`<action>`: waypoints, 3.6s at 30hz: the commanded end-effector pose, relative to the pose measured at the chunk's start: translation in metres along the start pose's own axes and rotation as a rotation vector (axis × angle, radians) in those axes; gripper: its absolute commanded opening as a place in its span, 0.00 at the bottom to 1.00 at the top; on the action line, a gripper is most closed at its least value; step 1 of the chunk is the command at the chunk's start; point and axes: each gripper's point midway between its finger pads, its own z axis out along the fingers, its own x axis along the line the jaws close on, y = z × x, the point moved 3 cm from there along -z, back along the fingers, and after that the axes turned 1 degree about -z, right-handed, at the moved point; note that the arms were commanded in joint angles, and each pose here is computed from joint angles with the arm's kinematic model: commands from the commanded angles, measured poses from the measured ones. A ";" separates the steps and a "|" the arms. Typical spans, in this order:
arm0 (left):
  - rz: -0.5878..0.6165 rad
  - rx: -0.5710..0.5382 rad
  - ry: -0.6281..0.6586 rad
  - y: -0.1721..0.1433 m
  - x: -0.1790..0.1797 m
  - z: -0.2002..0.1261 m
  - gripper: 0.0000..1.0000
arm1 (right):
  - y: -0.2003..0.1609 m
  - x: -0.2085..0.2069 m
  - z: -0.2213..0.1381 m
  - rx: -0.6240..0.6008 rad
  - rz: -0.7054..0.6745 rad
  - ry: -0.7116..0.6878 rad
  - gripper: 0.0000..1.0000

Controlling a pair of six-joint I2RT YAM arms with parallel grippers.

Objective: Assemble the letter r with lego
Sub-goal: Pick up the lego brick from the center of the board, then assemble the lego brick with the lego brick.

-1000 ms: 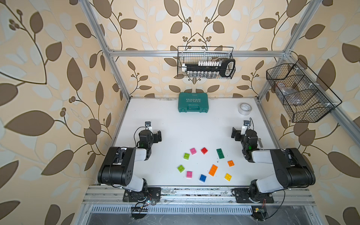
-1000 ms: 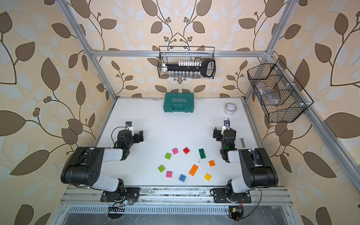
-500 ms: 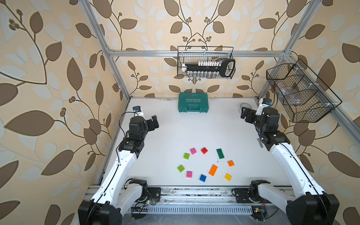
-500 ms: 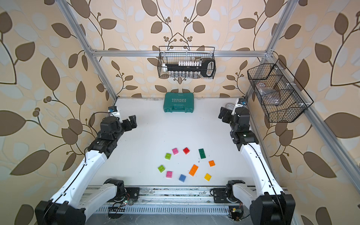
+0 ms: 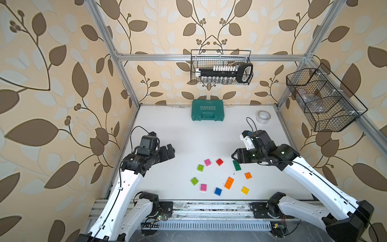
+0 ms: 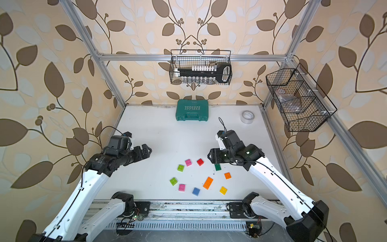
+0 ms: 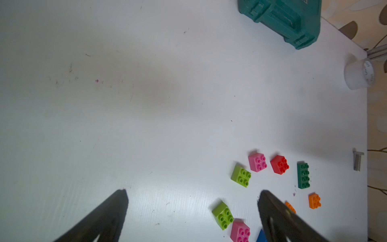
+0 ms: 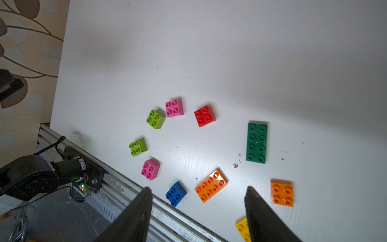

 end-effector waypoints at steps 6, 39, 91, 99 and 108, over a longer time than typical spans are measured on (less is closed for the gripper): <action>0.001 0.038 -0.080 -0.019 -0.007 -0.018 0.99 | -0.022 0.034 0.075 0.245 -0.040 -0.186 0.73; 0.057 -0.025 -0.203 -0.025 -0.021 -0.030 0.99 | 0.007 0.069 0.192 0.372 -0.263 -0.438 0.62; 0.054 -0.001 -0.199 -0.025 -0.022 -0.022 0.99 | 0.032 0.086 0.166 0.341 -0.471 -0.286 0.00; 0.053 -0.011 -0.196 -0.024 -0.021 -0.024 0.99 | 0.027 0.117 0.147 0.341 -0.620 -0.104 0.00; 0.058 -0.055 -0.196 -0.023 -0.019 -0.029 0.99 | -0.010 0.135 0.160 0.421 -0.806 -0.014 0.00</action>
